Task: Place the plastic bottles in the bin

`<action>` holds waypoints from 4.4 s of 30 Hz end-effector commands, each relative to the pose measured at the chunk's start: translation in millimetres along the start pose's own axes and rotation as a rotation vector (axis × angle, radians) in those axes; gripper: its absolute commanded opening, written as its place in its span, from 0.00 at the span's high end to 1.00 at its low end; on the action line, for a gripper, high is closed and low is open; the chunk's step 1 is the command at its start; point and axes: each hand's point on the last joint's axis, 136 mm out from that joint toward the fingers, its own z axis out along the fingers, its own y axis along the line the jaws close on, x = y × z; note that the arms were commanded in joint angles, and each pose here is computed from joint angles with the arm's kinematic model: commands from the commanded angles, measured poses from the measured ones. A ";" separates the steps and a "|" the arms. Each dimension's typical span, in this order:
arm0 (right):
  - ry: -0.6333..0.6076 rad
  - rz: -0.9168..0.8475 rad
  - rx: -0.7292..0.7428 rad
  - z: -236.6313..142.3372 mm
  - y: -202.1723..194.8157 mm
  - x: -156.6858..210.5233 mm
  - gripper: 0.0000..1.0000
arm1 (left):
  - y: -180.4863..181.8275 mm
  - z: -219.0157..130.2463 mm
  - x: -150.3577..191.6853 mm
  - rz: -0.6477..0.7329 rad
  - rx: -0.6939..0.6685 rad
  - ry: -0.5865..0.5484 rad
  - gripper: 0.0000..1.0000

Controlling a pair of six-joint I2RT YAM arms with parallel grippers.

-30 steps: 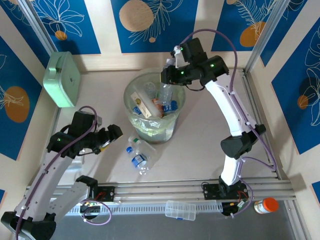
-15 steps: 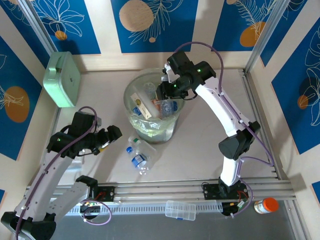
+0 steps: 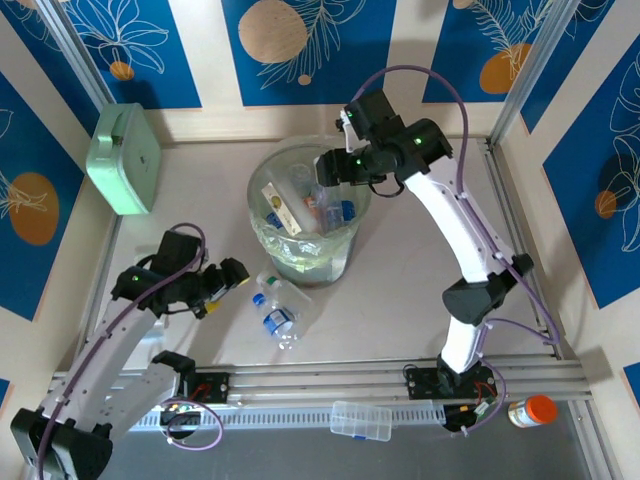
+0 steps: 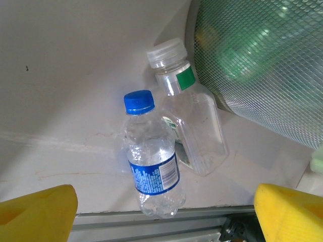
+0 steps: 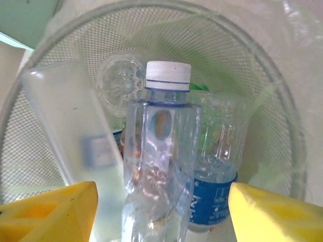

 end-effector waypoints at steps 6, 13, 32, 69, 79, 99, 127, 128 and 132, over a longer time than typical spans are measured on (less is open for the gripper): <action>-0.156 0.064 -0.033 -57.4 -0.5 5.0 0.33 | 13.6 41.6 6.6 -0.126 0.013 0.026 0.19; -0.182 0.100 -0.052 -83.8 -13.6 37.6 0.36 | 18.8 76.8 -7.1 -0.110 -0.009 -0.003 0.24; -0.181 0.125 -0.006 -110.9 -41.2 76.3 0.37 | 29.9 129.1 -5.8 -0.120 0.014 0.060 0.46; -0.187 0.221 -0.025 -113.4 -53.5 85.8 0.38 | -8.1 87.3 -6.7 0.099 0.025 0.052 0.77; -0.184 0.085 -0.201 -122.5 -15.3 70.8 0.35 | -96.3 -32.0 1.0 0.457 0.330 -0.073 0.84; 0.013 -0.209 -0.880 -127.1 160.7 62.7 0.09 | -277.0 -216.0 -7.4 0.685 0.939 -0.301 0.89; -0.036 -0.131 -0.854 -101.9 154.7 37.5 0.58 | -276.9 -217.3 -30.5 0.600 0.890 -0.407 0.15; -0.049 -0.104 -0.806 -96.6 144.7 32.1 0.58 | -262.8 -212.4 -41.2 0.562 0.795 -0.459 0.10; -0.057 0.032 -0.519 -60.8 91.0 14.7 0.59 | -198.1 -198.6 -71.9 0.450 0.459 -0.615 0.03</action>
